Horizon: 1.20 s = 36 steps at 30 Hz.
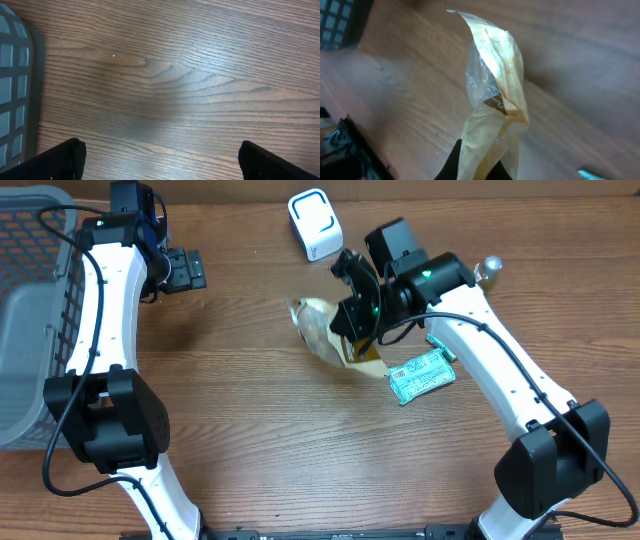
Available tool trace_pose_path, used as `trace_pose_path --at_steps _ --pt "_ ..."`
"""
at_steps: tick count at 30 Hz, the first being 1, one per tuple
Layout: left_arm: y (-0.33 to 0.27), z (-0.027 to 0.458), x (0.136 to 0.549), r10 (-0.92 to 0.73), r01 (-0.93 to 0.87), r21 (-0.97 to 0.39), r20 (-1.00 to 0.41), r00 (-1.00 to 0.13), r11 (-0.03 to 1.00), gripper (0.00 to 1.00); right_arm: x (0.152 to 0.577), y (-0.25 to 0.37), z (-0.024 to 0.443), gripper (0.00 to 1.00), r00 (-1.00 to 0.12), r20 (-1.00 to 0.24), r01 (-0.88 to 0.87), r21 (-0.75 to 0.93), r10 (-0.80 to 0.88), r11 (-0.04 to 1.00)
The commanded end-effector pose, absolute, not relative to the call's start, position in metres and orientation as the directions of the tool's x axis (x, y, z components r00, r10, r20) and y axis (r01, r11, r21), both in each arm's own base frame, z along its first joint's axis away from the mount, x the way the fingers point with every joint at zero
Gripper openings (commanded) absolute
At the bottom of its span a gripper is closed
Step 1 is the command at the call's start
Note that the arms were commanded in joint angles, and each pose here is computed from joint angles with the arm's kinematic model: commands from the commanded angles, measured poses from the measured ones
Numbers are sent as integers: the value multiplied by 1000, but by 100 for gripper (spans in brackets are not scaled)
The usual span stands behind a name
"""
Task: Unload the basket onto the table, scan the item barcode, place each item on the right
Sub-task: 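Carry the snack pouch down and lower it onto the table centre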
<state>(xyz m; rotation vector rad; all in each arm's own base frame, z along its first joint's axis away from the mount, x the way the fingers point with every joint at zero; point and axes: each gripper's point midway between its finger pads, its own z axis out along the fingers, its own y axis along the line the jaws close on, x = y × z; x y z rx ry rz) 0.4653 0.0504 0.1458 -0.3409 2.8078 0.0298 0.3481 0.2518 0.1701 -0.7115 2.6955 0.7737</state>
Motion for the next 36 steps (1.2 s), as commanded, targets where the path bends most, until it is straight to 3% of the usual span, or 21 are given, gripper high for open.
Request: trace_pose_path --at_steps 1,4,11,12,17,27,31,36 --pt "49 152 469 -237 -245 -18 -325 -915 969 99 336 258 153 4 -868 -311 -496 502 -387 708" --pt "49 152 469 -237 -244 -18 -325 -915 969 100 332 256 138 4 -870 -294 -492 501 -395 712" --pt "49 152 469 -237 -245 -18 -325 -915 969 100 352 224 113 20 -870 -300 -475 295 -392 829" --pt "49 152 469 -237 -244 -18 -325 -915 969 99 355 220 112 25 -869 -302 -472 271 -391 839" --pt "49 152 469 -237 -245 -18 -325 -915 969 99 366 218 113 77 -859 -337 -473 231 -386 850" --pt "49 152 469 -237 -245 -18 -325 -915 969 100 391 227 124 100 -816 -448 -492 204 -366 846" --pt "49 152 469 -237 -245 -18 -325 -915 969 100 393 226 124 100 -814 -452 -489 197 -364 850" --pt "49 152 469 -237 -244 -18 -325 -915 969 100 412 198 120 100 -851 -460 -323 77 -254 943"
